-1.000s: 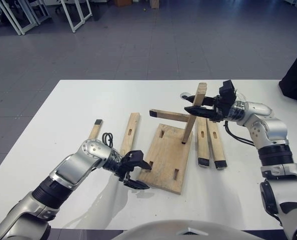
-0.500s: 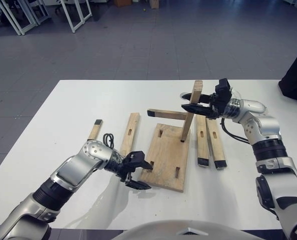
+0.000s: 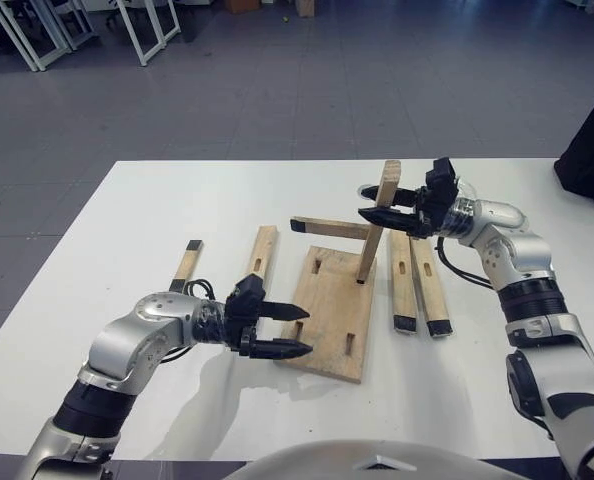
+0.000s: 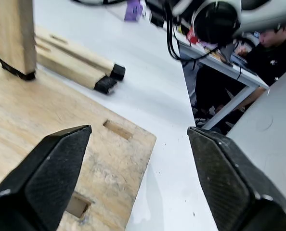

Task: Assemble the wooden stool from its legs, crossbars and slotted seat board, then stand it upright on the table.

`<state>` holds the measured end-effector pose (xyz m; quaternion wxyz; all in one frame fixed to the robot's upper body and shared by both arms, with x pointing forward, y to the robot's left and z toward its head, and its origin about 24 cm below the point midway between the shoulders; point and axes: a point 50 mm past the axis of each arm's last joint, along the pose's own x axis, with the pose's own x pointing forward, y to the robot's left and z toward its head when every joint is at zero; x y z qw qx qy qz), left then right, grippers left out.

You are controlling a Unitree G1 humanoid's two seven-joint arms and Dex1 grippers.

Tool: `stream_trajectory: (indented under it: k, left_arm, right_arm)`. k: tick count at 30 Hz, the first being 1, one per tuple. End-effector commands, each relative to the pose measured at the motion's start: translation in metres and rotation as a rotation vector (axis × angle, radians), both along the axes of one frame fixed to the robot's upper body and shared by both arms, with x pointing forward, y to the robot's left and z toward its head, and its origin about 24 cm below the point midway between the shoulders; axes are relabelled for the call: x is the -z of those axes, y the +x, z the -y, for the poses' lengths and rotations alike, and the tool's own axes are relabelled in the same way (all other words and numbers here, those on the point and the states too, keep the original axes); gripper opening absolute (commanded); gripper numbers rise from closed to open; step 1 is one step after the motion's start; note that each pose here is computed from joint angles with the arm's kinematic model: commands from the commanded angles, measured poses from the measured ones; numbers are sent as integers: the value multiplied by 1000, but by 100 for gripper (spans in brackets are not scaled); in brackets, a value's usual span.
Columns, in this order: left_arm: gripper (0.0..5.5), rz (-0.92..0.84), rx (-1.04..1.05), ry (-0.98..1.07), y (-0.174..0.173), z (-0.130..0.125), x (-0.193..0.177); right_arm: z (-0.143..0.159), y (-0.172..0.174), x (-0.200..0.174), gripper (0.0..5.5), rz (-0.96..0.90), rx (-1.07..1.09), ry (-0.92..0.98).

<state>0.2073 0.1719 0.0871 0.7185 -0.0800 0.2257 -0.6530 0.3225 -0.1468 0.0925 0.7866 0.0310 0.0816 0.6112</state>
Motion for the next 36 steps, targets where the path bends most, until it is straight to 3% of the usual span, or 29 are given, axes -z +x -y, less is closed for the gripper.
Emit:
stream_trajectory:
  k: [1, 10, 17, 21, 26, 36]
  left_arm:
    - [369, 16, -9, 25, 4, 5, -2]
    - [369, 35, -56, 109, 13, 15, 11]
    - [369, 54, -126, 150, 18, 23, 16]
    - [369, 46, -114, 306, 16, 21, 31]
    - [369, -45, -84, 404, 7, 18, 53]
    - [369, -70, -62, 424, 1, 15, 60]
  right_arm:
    - [1, 2, 2, 299, -23, 3, -33]
    - [5, 9, -18, 468, 52, 58, -5]
    - [20, -4, -99, 468, 251, 144, 258]
    - [29, -15, -151, 468, 365, 200, 451]
    - [25, -16, -171, 468, 453, 284, 464]
    - [-4, -4, -223, 468, 581, 369, 538]
